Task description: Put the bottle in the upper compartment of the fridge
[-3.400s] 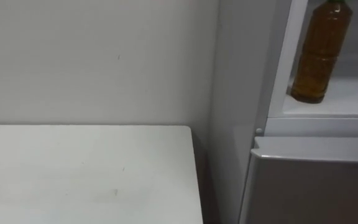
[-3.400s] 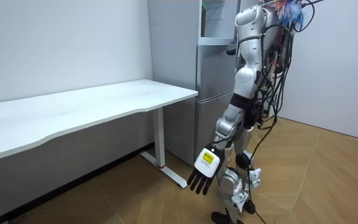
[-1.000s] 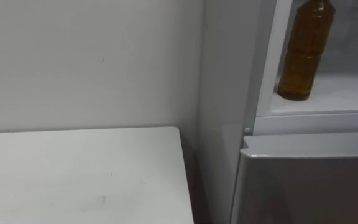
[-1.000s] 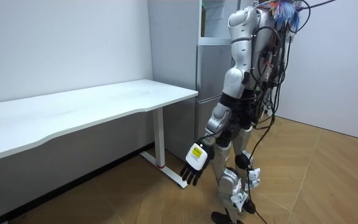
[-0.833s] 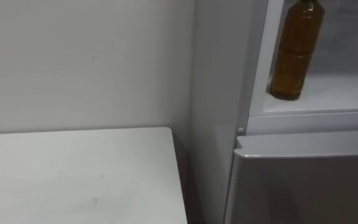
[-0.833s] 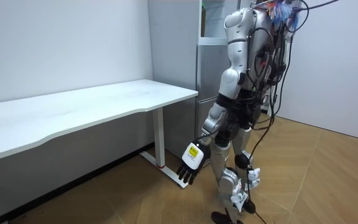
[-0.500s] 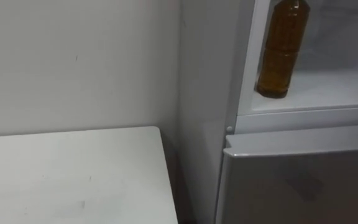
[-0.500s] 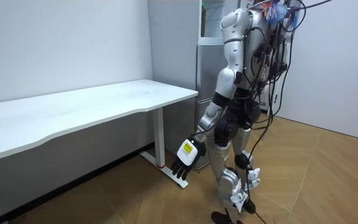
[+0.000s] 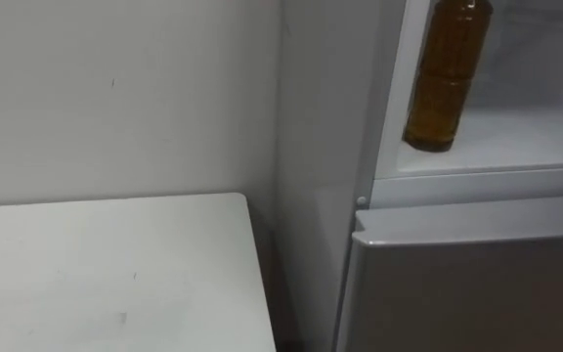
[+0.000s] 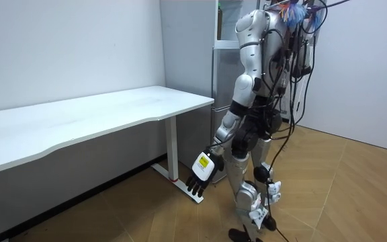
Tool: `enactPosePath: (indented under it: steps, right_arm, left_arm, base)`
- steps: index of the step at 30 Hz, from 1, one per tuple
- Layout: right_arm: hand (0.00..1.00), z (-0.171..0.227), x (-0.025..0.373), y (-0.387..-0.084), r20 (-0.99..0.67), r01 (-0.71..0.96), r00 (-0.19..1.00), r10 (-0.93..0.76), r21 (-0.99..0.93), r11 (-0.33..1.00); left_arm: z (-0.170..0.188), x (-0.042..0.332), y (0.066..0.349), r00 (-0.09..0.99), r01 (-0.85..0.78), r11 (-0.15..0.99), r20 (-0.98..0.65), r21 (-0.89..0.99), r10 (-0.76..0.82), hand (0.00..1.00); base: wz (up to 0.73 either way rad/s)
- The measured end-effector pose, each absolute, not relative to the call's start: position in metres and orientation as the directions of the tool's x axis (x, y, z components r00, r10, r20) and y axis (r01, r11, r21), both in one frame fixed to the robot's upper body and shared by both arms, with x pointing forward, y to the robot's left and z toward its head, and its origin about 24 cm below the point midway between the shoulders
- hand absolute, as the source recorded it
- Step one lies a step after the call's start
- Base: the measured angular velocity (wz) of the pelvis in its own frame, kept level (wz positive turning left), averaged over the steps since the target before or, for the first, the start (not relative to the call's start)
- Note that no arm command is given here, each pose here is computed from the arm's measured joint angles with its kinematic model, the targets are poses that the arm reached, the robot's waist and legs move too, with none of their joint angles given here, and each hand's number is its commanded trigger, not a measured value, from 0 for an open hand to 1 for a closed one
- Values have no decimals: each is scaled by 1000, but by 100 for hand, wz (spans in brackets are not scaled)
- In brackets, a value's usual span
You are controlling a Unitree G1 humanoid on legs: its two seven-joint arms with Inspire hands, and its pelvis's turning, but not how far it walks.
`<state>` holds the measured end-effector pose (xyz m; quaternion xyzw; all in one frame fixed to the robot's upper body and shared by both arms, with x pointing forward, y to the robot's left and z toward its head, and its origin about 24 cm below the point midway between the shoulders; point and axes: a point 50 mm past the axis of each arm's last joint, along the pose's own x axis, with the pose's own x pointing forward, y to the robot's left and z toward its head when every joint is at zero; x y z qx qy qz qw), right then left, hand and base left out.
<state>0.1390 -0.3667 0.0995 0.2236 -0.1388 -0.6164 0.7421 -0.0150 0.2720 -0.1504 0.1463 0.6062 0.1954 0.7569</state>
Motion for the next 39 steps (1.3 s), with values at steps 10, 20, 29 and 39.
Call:
enactPosePath:
  steps: [10,20,29,39]
  right_arm:
    - [0,113,135,-366,-50,853,100,-994,518,59]
    - [0,120,134,-364,-33,872,9,-999,490,-8]
    - [0,121,135,-364,-20,872,29,-999,490,16]
    - [0,121,142,-353,4,879,87,-996,471,78]
  left_arm:
    - [-152,-28,270,151,-109,879,-866,464,476,0]
    - [-152,-23,269,171,-130,878,-862,460,477,0]
    - [-152,-22,269,175,-156,874,-858,459,482,0]
    - [-153,-28,267,152,-143,877,-866,458,477,0]
  base:
    - [0]
    - [-2]
    - [0]
    - [-6]
